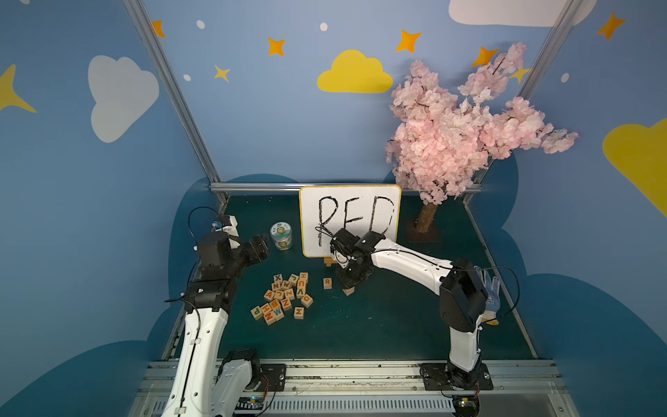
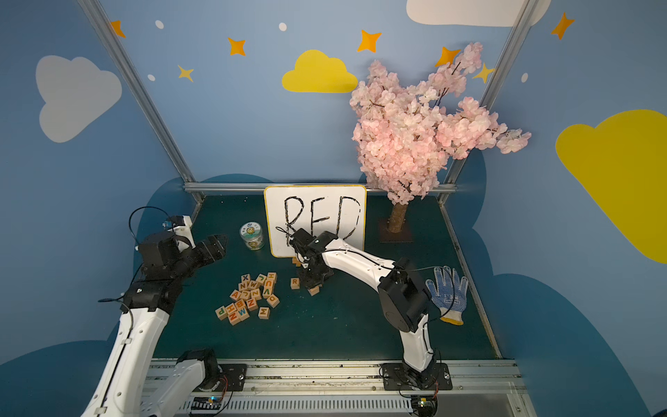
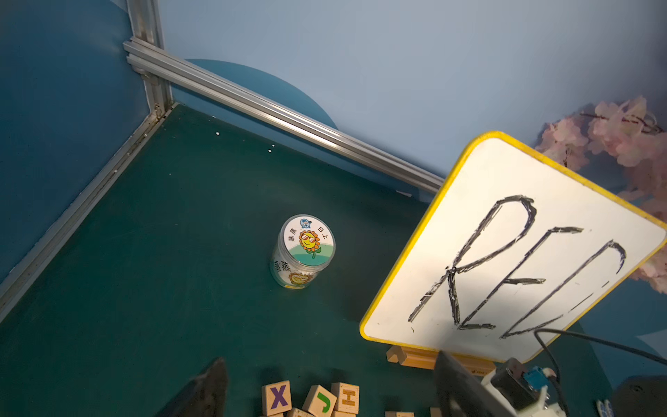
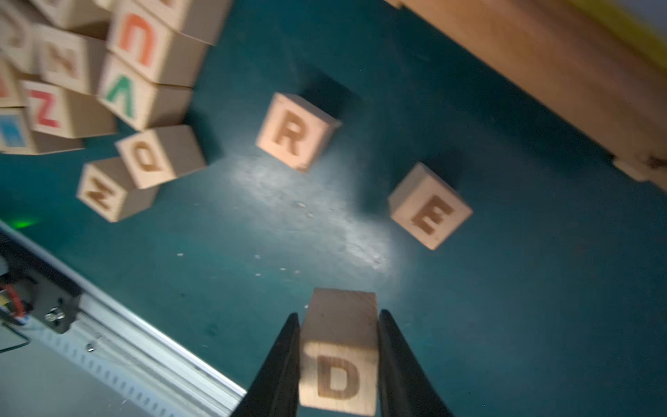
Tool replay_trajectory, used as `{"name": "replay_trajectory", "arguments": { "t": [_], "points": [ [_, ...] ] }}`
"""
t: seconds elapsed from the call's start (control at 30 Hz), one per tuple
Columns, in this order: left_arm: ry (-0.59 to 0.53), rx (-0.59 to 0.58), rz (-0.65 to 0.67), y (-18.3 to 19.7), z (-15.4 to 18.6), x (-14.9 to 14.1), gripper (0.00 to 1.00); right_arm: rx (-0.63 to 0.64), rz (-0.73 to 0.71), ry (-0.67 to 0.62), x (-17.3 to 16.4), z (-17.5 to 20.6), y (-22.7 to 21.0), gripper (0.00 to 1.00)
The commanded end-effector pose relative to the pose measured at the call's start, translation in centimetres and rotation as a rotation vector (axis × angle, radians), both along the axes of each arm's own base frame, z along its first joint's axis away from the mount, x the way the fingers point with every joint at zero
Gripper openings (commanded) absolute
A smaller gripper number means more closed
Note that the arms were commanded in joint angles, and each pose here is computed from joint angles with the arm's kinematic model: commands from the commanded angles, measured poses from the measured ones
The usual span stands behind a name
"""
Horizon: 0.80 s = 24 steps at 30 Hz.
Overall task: Assemble the uppercase word "red" with letter blocks
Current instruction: Place the letter block at the center of the board.
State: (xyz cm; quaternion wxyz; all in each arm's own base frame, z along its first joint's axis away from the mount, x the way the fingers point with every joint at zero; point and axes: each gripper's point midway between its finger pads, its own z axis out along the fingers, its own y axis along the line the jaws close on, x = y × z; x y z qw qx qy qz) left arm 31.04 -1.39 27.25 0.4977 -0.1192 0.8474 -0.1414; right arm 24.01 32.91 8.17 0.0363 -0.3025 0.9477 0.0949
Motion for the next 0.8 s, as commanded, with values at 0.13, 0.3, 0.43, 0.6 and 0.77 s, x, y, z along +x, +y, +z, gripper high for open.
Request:
{"name": "replay_trajectory", "arguments": {
  "t": [0.13, 0.3, 0.43, 0.6, 0.77],
  "points": [
    [0.117, 0.184, -0.245, -6.5, -1.8, 1.2, 0.87, 0.003, -0.080, -0.091, 2.8, 1.0, -3.7, 0.23],
    [0.116, 0.219, -0.364, -10.2, -1.5, 3.2, 0.86, -0.033, -0.112, -0.124, 4.0, -0.1, -5.7, 0.23],
    [0.094, 0.213, -0.420, -11.9, -0.9, 4.4, 0.86, -0.040, -0.125, -0.141, 4.6, -1.1, -6.3, 0.23],
    [0.068, 0.201, -0.461, -13.0, -1.3, 5.3, 0.86, -0.045, -0.131, -0.132, 5.1, -2.0, -6.3, 0.23],
    [0.053, 0.168, -0.504, -13.8, -2.2, 4.7, 0.86, -0.040, -0.143, -0.124, 5.2, -2.9, -6.2, 0.24]
  ]
}}
